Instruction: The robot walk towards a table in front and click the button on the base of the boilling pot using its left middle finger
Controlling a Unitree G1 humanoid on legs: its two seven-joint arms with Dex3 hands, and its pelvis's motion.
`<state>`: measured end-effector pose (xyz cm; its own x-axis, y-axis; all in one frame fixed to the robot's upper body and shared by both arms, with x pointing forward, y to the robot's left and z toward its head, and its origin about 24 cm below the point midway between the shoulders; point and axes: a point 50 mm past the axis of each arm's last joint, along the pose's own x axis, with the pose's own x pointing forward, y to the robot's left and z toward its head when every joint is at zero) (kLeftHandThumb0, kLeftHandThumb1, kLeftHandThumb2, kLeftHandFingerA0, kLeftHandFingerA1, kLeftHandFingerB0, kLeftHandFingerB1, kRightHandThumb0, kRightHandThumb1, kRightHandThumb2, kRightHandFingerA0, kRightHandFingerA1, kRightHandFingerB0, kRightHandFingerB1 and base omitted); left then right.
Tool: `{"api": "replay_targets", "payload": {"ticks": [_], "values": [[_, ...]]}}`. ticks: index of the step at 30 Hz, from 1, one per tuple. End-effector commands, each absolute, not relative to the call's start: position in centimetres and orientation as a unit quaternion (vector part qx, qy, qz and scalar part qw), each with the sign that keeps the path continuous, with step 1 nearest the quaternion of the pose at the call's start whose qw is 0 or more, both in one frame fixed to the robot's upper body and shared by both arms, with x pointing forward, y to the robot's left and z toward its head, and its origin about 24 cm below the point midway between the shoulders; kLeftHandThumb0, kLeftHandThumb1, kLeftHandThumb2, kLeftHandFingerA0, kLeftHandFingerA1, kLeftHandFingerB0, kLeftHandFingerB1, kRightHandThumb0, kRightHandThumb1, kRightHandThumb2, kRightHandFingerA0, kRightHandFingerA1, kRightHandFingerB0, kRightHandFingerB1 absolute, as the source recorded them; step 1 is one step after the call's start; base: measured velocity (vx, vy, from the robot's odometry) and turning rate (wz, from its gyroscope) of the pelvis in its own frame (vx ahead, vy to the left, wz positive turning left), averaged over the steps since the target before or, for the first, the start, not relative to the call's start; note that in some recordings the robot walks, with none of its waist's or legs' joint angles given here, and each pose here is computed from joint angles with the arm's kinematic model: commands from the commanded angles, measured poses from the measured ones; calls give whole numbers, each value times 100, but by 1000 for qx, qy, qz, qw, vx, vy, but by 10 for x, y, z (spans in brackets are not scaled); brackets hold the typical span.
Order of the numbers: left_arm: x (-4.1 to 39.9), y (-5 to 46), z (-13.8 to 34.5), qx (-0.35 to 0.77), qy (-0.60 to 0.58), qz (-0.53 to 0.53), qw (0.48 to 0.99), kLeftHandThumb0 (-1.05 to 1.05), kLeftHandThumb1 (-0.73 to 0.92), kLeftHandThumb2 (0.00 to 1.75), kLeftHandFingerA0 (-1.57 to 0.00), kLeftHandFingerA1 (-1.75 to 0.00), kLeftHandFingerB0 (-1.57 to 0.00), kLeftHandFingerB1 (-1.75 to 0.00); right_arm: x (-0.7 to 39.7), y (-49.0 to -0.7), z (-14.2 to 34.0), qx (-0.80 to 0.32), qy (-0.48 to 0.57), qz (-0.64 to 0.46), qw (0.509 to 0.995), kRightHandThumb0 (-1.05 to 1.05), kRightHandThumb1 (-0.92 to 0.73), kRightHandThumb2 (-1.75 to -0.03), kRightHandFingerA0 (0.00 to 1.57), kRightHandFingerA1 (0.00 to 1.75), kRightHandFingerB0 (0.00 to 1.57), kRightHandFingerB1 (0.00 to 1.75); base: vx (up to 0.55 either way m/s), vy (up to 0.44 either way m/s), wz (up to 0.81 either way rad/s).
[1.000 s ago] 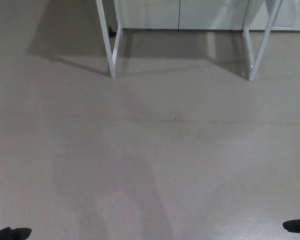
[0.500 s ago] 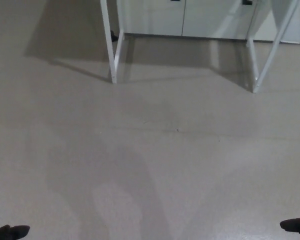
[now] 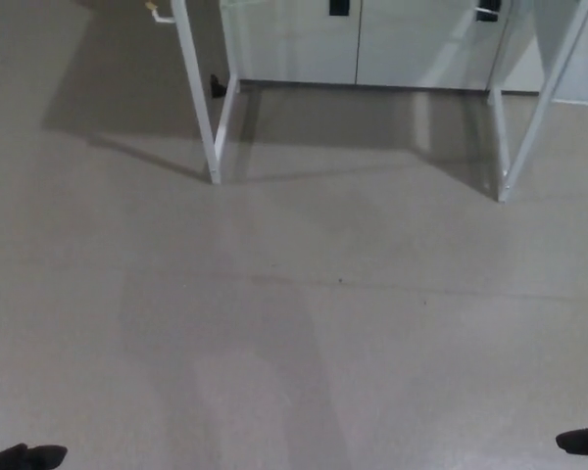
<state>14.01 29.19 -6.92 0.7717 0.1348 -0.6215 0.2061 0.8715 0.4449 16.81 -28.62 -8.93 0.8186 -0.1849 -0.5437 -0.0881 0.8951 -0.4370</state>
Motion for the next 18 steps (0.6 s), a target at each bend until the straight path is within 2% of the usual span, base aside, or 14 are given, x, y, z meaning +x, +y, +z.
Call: {"api": "replay_targets", "payload": {"ticks": [1, 7, 10, 14, 18], "values": [[138, 299, -66, 263, 338, -15, 904, -19, 63, 59, -53, -41, -37, -34, 166, -286, -91, -222, 307, -28, 925, -28, -36, -51, 103, 57, 75, 52, 165, 28, -5], [138, 299, -66, 257, 338, -16, 905, -18, 63, 59, -51, -42, -36, -34, 166, -287, -90, -228, 309, -25, 923, -31, -36, -51, 102, 57, 74, 52, 164, 135, -8], [138, 299, -66, 256, 336, -13, 906, -18, 63, 59, -51, -42, -37, -34, 167, -286, -90, -230, 309, -25, 922, -30, -36, -51, 103, 57, 75, 52, 231, 362, -8], [137, 299, -66, 268, 340, -14, 901, -21, 62, 59, -51, -41, -38, -34, 166, -286, -92, -232, 311, -24, 921, -31, -36, -51, 103, 57, 75, 52, 156, 68, 7], [136, 299, -67, 263, 346, -13, 900, -21, 63, 59, -49, -40, -36, -34, 165, -285, -92, -225, 309, -25, 924, -28, -37, -51, 93, 57, 74, 54, 162, -67, 7]]}}
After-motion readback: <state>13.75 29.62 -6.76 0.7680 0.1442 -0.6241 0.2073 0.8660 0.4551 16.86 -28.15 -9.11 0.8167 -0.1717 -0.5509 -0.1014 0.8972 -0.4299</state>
